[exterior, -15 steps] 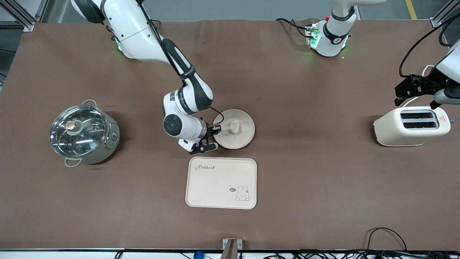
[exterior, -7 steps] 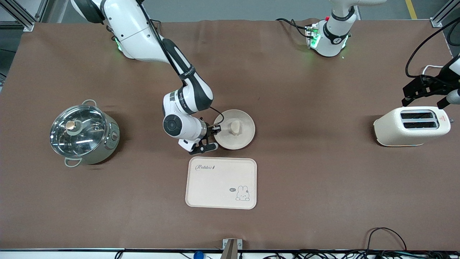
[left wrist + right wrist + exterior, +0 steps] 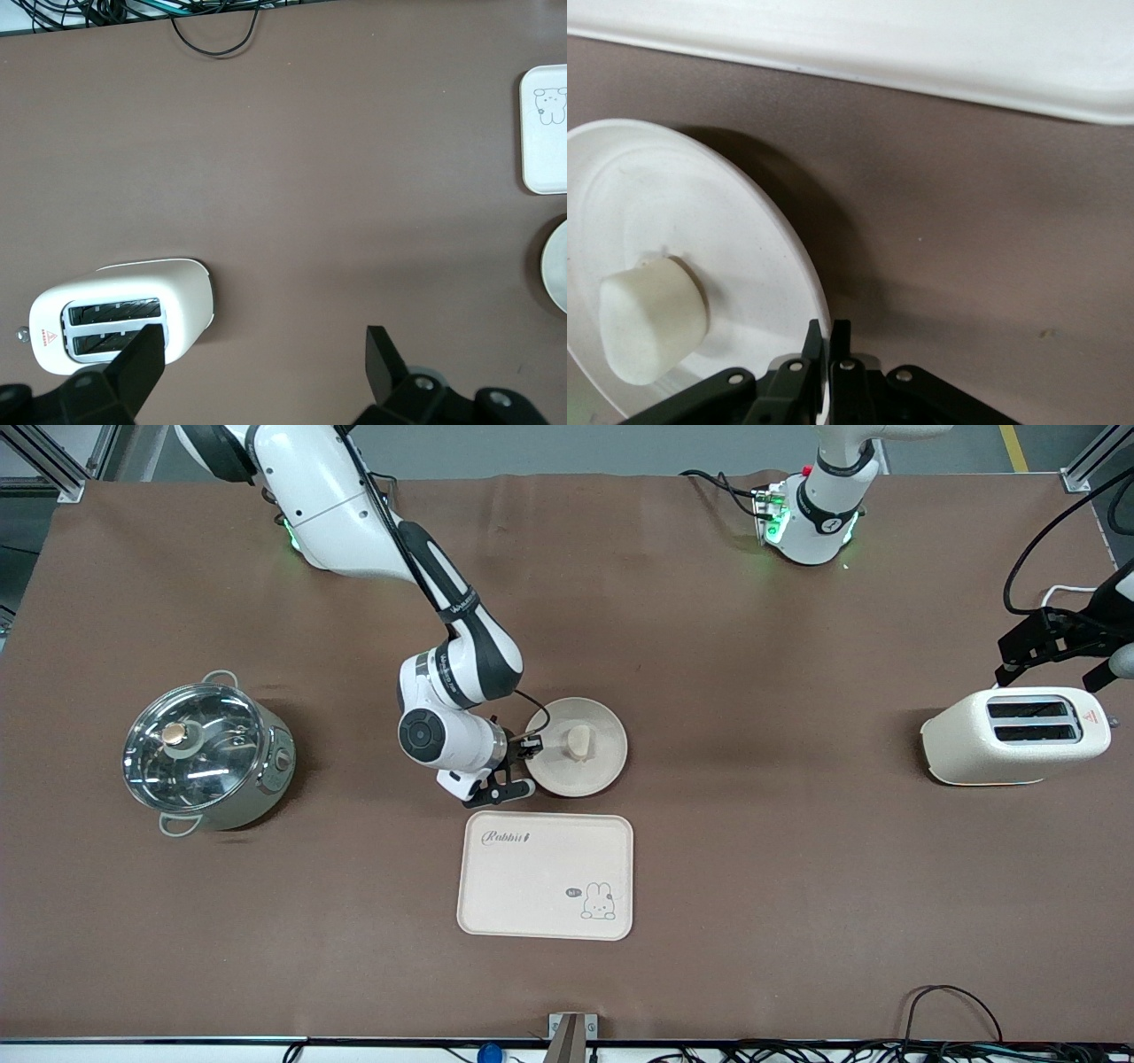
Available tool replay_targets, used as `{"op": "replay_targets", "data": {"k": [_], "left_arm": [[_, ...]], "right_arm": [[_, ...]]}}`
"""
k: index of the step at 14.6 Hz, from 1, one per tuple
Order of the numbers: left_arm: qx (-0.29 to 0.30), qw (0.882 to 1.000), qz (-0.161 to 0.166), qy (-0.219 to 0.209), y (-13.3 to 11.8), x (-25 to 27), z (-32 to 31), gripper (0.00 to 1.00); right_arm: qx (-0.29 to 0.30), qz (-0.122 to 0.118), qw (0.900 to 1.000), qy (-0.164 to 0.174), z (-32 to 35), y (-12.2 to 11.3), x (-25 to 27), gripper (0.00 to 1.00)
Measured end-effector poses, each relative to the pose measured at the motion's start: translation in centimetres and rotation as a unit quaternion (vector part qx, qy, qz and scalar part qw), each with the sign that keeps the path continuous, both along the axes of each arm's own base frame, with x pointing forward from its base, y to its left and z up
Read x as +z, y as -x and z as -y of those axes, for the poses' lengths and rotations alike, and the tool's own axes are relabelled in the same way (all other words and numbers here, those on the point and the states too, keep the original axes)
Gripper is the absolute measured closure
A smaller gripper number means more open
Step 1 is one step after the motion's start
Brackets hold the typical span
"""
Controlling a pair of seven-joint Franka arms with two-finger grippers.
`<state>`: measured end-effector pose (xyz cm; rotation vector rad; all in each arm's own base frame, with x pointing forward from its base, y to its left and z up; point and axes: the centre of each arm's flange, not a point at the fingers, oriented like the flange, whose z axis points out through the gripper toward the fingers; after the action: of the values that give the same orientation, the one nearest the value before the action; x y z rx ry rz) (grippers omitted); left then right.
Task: Place bun in plate and plate on tray
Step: 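Slide the plate with the right gripper onto the white Rabbit tray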
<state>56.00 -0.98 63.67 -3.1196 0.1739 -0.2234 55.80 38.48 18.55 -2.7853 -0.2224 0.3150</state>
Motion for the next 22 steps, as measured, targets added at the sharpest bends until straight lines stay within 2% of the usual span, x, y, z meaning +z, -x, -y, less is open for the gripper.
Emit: {"op": "replay_targets", "data": {"k": [3, 6, 10, 13, 16, 18, 22], "left_arm": [[0.0, 1.0, 0.0, 0.0, 0.0, 0.0, 0.0, 0.0], [0.003, 1.0, -0.009, 0.0, 0.2, -0.2, -0.4, 0.0], [0.006, 1.0, -0.011, 0.0, 0.2, -0.2, -0.8, 0.0], [0.006, 1.0, -0.012, 0.0, 0.2, -0.3, -0.8, 0.0], [0.007, 1.0, -0.013, 0.0, 0.1, -0.4, -0.8, 0.0], [0.007, 1.0, -0.014, 0.003, 0.2, -0.4, -0.7, 0.0], [0.005, 1.0, -0.017, 0.01, 0.2, -0.5, -0.4, 0.0]], "right_arm": [[-0.011, -0.008, 1.0, -0.004, 1.7, -1.3, 1.3, 0.96], [-0.047, -0.014, 0.998, -0.034, 3.6, -3.5, 3.7, 0.96], [-0.091, 0.009, 0.992, -0.081, 5.3, -7.5, 8.2, 0.96], [-0.119, 0.026, 0.988, -0.097, 6.3, -9.8, 10.3, 0.96], [-0.136, 0.037, 0.985, -0.1, 7.8, -12.1, 9.5, 0.96], [-0.152, 0.053, 0.982, -0.099, 8.6, -13.6, 7.7, 0.96], [-0.17, 0.071, 0.978, -0.096, 8.9, -15.4, 3.9, 0.96]]}}
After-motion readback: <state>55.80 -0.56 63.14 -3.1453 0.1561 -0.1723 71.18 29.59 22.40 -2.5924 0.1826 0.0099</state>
